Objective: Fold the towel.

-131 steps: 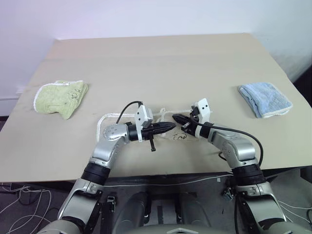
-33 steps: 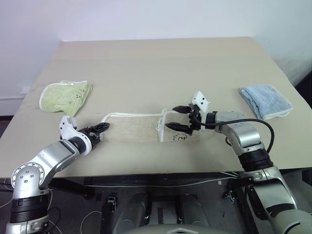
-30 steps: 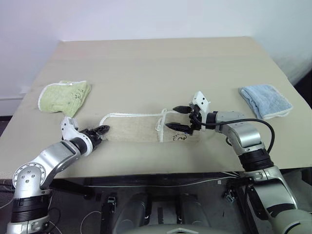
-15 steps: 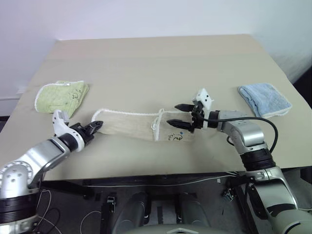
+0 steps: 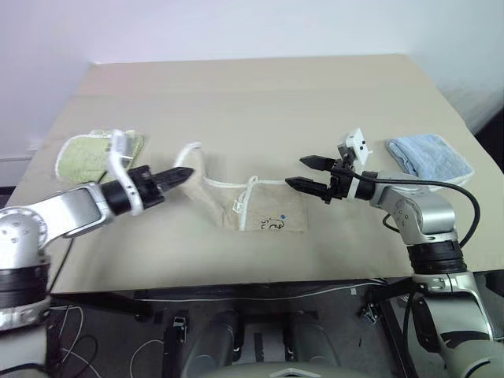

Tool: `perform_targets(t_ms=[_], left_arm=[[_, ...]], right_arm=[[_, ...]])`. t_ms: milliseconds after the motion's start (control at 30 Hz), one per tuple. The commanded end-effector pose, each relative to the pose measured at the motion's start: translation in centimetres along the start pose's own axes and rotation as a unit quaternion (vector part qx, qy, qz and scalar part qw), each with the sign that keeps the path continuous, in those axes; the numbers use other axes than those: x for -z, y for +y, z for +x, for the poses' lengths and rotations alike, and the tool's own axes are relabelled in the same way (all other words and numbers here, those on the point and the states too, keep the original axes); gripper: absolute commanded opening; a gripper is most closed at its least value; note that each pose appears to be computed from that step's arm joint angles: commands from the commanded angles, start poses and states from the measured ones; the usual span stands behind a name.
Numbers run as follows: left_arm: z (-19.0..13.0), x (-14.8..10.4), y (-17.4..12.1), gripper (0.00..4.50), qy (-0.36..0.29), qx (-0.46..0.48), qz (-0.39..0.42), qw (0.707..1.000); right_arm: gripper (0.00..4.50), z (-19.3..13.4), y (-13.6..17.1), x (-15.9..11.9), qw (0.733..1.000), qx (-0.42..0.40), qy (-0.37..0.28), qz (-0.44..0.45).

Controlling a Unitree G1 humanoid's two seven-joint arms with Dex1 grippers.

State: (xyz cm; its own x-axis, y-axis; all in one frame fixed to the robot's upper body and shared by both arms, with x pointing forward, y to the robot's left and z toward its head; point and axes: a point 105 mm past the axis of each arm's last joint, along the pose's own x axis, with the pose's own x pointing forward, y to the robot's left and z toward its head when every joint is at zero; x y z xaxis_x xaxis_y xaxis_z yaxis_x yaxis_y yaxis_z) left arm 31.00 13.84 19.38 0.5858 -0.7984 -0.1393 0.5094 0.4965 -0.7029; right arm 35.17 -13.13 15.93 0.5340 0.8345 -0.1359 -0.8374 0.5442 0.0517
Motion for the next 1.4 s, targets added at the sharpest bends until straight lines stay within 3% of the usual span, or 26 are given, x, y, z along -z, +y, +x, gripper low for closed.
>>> perform_targets(t_ms=[33, 233, 400, 833, 967, 1067, 1200, 1333, 1400], left_arm=[[1.9, 0.5, -1.7, 0.02, 0.036, 0.046, 0.009, 0.998], [6.6, 3.5, -1.8, 0.02, 0.116, 0.081, -0.010, 0.990], [8.9, 3.8, -1.1, 0.02, 0.130, 0.068, -0.015, 0.989], [10.9, 5.5, -2.2, 0.02, 0.168, 0.100, 0.022, 0.980], [10.7, 6.1, -2.8, 0.94, 0.176, 0.115, 0.027, 0.977], [11.1, 5.1, -2.8, 1.95, 0.134, 0.119, 0.023, 0.984], [10.9, 5.2, -3.4, 3.23, 0.135, 0.133, 0.025, 0.982], [9.9, 3.7, -3.7, 4.47, 0.099, 0.132, 0.111, 0.980], [9.2, 2.9, -4.0, 4.47, 0.074, 0.142, 0.152, 0.975]], right_arm=[[4.50, -0.8, 0.1, -1.5, 0.999, 0.016, -0.031, -0.021], [4.50, -2.2, -0.2, -0.7, 0.998, 0.058, -0.034, -0.018], [4.50, -3.0, -0.1, -0.4, 0.996, 0.080, -0.035, -0.017], [4.50, -3.3, -0.3, 0.1, 0.994, 0.104, -0.029, -0.017], [4.50, -3.2, -0.5, 0.1, 0.993, 0.109, -0.029, -0.019], [4.50, -3.2, -0.3, -0.4, 0.994, 0.105, -0.037, -0.023], [4.50, -3.4, -0.4, -1.1, 0.993, 0.106, -0.043, -0.025], [4.50, -4.2, -1.1, -1.9, 0.991, 0.118, -0.062, -0.009], [4.50, -4.7, -1.4, -2.5, 0.989, 0.124, -0.078, 0.006]])
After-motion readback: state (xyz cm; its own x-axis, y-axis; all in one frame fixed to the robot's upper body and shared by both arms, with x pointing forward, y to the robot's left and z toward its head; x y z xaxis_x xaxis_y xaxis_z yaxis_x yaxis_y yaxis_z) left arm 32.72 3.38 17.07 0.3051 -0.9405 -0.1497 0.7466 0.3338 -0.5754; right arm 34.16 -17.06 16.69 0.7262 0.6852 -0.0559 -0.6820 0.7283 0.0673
